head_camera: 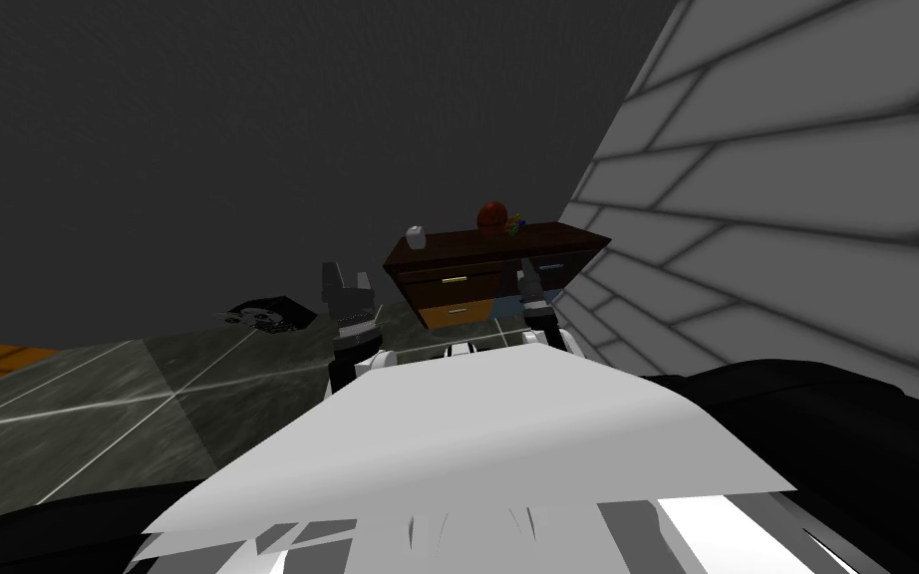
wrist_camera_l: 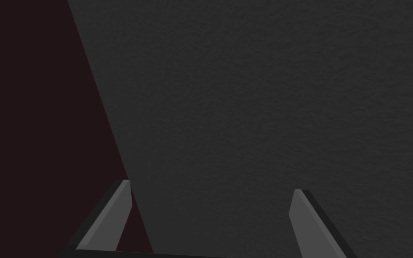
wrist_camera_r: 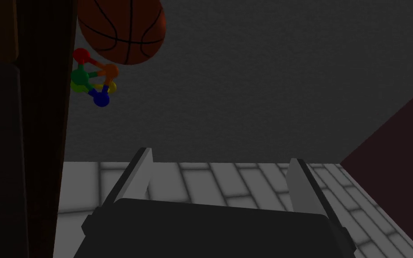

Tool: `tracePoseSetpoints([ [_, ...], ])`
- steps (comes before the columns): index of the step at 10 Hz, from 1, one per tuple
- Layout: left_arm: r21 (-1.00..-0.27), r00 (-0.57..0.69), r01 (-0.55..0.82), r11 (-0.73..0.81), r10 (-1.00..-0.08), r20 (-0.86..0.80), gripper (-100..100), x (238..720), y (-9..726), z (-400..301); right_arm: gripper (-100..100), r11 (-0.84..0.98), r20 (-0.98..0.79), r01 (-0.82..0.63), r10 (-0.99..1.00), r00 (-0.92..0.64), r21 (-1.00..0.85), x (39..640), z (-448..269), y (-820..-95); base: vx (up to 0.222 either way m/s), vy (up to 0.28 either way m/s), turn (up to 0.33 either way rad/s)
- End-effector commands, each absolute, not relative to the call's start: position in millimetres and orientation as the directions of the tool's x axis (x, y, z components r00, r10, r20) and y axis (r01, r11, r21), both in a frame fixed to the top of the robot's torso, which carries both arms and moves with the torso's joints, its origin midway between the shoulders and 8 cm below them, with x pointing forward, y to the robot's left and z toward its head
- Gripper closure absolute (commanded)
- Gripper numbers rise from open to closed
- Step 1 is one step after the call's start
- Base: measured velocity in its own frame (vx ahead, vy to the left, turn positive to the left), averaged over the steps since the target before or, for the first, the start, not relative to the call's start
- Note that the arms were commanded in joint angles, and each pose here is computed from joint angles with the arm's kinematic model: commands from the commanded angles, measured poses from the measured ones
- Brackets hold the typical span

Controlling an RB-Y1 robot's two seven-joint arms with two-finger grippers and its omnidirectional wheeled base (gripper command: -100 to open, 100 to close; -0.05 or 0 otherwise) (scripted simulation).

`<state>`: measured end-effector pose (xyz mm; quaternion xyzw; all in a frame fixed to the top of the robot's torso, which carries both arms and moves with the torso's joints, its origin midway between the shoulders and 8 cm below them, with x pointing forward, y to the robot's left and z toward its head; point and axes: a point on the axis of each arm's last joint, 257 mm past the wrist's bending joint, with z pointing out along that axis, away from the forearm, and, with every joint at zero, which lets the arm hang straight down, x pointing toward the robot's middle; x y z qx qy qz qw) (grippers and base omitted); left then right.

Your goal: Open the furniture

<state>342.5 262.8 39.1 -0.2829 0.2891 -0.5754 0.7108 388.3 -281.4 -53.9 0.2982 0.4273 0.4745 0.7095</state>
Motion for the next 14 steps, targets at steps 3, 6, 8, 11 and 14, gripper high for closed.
tracePoseSetpoints([
  [3, -0.735, 0.171, 0.654, 0.178, -0.982, -0.086, 0, 342.5, 262.8, 39.1, -100, 0.510, -0.492, -0.298, 0.859, 0.139, 0.807, 404.4, -100.2, -268.4, 0.031, 0.003, 0.015],
  [6, -0.735, 0.171, 0.654, 0.178, -0.982, -0.086, 0, 342.5, 262.8, 39.1, -100, 0.597, -0.588, -0.243, 0.801, 0.116, 0.765, 410.1, -123.1, -263.3, 0.037, 0.010, 0.014],
  [8, -0.735, 0.171, 0.654, 0.178, -0.982, -0.085, 0, 342.5, 262.8, 39.1, -100, 0.651, -0.648, -0.190, 0.757, 0.088, 0.735, 414.6, -146.0, -261.2, 0.041, 0.012, 0.018],
  [11, -0.735, 0.171, 0.654, 0.178, -0.982, -0.086, 0, 342.5, 262.8, 39.1, -100, 0.719, -0.719, -0.138, 0.693, 0.056, 0.682, 418.1, -169.9, -259.4, 0.026, 0.006, 0.015],
  [14, -0.735, 0.171, 0.654, 0.178, -0.982, -0.085, 0, 342.5, 262.8, 39.1, -100, 0.781, -0.782, -0.089, 0.622, 0.021, 0.619, 420.5, -193.8, -258.8, 0.026, 0.012, 0.014],
])
